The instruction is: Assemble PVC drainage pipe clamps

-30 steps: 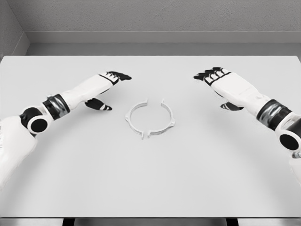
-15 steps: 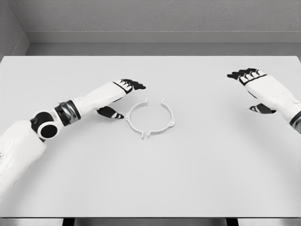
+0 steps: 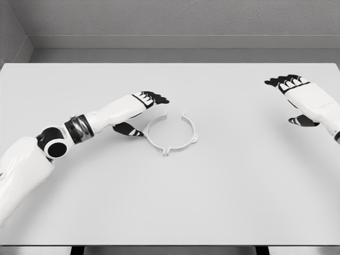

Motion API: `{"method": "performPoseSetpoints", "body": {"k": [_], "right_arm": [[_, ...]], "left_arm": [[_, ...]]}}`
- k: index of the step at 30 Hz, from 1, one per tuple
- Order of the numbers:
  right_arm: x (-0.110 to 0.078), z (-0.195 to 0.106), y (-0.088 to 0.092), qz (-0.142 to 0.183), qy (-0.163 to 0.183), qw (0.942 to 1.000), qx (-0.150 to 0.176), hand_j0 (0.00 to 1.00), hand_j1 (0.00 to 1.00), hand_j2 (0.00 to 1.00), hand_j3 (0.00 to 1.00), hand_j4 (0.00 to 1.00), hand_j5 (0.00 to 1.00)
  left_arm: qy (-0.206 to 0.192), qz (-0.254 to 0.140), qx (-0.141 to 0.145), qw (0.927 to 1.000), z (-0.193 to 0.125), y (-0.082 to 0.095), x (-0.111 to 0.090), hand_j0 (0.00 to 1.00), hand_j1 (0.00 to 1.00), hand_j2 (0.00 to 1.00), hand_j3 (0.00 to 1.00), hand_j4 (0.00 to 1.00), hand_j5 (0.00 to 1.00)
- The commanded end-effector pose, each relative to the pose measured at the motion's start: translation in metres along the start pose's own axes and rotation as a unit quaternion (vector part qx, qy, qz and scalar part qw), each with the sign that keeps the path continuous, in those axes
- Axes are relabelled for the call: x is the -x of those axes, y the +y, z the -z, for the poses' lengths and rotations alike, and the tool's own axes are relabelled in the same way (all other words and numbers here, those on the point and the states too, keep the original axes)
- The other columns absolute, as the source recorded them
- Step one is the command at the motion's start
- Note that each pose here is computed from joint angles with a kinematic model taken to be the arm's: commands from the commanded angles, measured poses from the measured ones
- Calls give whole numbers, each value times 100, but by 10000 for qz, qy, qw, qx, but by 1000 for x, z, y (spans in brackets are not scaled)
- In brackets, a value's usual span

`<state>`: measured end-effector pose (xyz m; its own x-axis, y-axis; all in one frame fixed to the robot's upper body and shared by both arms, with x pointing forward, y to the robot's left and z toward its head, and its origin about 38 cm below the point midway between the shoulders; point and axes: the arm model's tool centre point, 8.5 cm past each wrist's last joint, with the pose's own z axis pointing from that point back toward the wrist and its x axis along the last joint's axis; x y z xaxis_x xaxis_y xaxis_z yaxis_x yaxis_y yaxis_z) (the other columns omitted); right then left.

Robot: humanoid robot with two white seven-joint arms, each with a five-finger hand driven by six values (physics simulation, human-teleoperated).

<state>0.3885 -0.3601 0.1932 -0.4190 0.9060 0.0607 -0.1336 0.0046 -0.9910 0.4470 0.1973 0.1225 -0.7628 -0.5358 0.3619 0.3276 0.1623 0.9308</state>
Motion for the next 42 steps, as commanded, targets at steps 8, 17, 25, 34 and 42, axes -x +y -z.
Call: {"method": "performPoseSetpoints", "body": {"k": [8, 17, 25, 34, 42], "right_arm": [[-1, 1, -1, 9, -26, 10000, 22, 100, 100, 100, 100, 100, 100], [-1, 1, -2, 8, -27, 10000, 29, 100, 100, 100, 100, 100, 100], [-1, 1, -1, 12, -26, 10000, 22, 100, 100, 100, 100, 100, 100], [-1, 1, -1, 12, -26, 10000, 22, 100, 100, 100, 100, 100, 100], [0, 1, -2, 18, -23, 10000, 30, 100, 100, 100, 100, 100, 100]], "left_arm": [[101, -24, -12, 9999, -3, 2, 7, 100, 100, 100, 100, 100, 100], [219, -76, 9, 9997, -3, 1, 15, 100, 100, 100, 100, 100, 100], [214, -68, 11, 9997, -2, 1, 14, 100, 100, 100, 100, 100, 100], [214, -68, 11, 9997, -2, 1, 14, 100, 100, 100, 100, 100, 100], [72, -153, -44, 9998, 13, -4, 4, 100, 100, 100, 100, 100, 100]]}}
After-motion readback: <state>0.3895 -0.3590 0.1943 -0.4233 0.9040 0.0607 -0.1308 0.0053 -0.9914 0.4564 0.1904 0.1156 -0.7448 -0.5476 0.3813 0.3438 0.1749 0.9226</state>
